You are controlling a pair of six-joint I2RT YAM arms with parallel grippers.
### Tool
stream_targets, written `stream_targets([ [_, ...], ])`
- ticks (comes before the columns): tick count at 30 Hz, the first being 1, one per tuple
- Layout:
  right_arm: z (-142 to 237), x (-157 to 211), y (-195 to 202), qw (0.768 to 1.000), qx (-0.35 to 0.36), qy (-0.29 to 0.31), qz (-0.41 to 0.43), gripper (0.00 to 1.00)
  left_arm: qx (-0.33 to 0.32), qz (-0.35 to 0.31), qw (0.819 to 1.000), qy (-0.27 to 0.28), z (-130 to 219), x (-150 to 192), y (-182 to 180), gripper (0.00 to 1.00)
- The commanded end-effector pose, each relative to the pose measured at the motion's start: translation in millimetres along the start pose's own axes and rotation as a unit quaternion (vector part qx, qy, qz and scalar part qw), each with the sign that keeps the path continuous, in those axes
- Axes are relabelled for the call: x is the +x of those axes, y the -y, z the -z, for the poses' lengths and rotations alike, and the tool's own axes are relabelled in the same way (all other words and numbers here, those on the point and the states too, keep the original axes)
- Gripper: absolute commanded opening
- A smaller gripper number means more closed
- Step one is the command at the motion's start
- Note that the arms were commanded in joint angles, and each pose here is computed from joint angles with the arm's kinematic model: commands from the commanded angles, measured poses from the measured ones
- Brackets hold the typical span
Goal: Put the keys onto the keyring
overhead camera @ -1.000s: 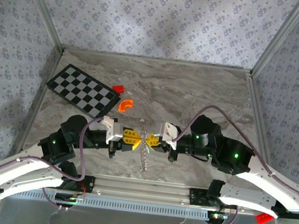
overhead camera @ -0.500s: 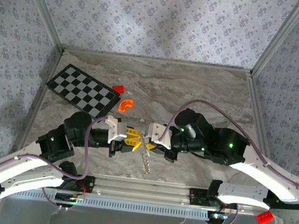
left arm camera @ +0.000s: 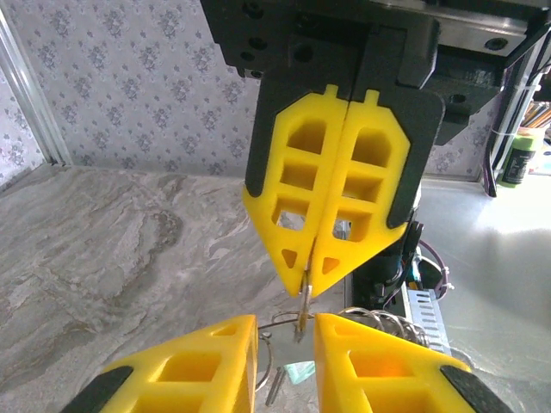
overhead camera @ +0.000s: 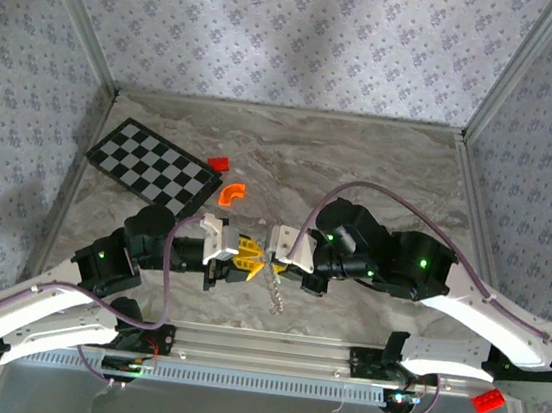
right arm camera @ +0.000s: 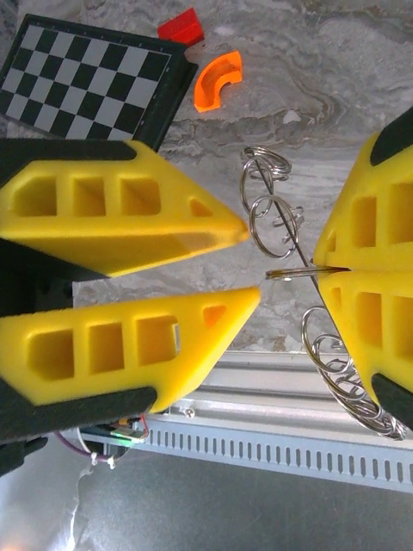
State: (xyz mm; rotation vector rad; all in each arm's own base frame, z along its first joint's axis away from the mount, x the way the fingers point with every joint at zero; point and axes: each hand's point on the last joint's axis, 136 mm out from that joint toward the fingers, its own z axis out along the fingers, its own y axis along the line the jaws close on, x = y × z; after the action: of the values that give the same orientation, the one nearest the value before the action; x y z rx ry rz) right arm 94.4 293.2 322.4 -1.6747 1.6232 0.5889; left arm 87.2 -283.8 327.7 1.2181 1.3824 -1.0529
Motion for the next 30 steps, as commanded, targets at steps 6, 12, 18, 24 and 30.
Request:
stream_targets([
  [6,8.9,-12.3,6.7,1.0,0.02,0.014,0.018,0.0,0.005,-0.007,1.0,0.024,0.9,-20.8,1.0,0.24],
  [12,6.0,-16.9,5.8,0.999,0.016,0.024,0.021,0.0,0.005,-0.003,1.0,0.023,-5.1,-19.5,-1.5,0.23],
  [18,3.0,-16.7,3.5,0.999,0.01,0.025,0.022,0.0,0.005,-0.004,1.0,0.027,-6.1,-21.2,-2.0,0.06],
  [24,3.6,-17.6,3.5,0.999,0.012,0.032,0.019,0.0,0.009,-0.002,0.999,0.038,-6.4,-22.9,-0.4,0.0],
  [30,10.5,-26.6,-1.8,0.996,0.006,0.091,-0.006,0.23,0.026,0.004,0.996,0.088,-5.3,-35.2,4.7,0.0],
])
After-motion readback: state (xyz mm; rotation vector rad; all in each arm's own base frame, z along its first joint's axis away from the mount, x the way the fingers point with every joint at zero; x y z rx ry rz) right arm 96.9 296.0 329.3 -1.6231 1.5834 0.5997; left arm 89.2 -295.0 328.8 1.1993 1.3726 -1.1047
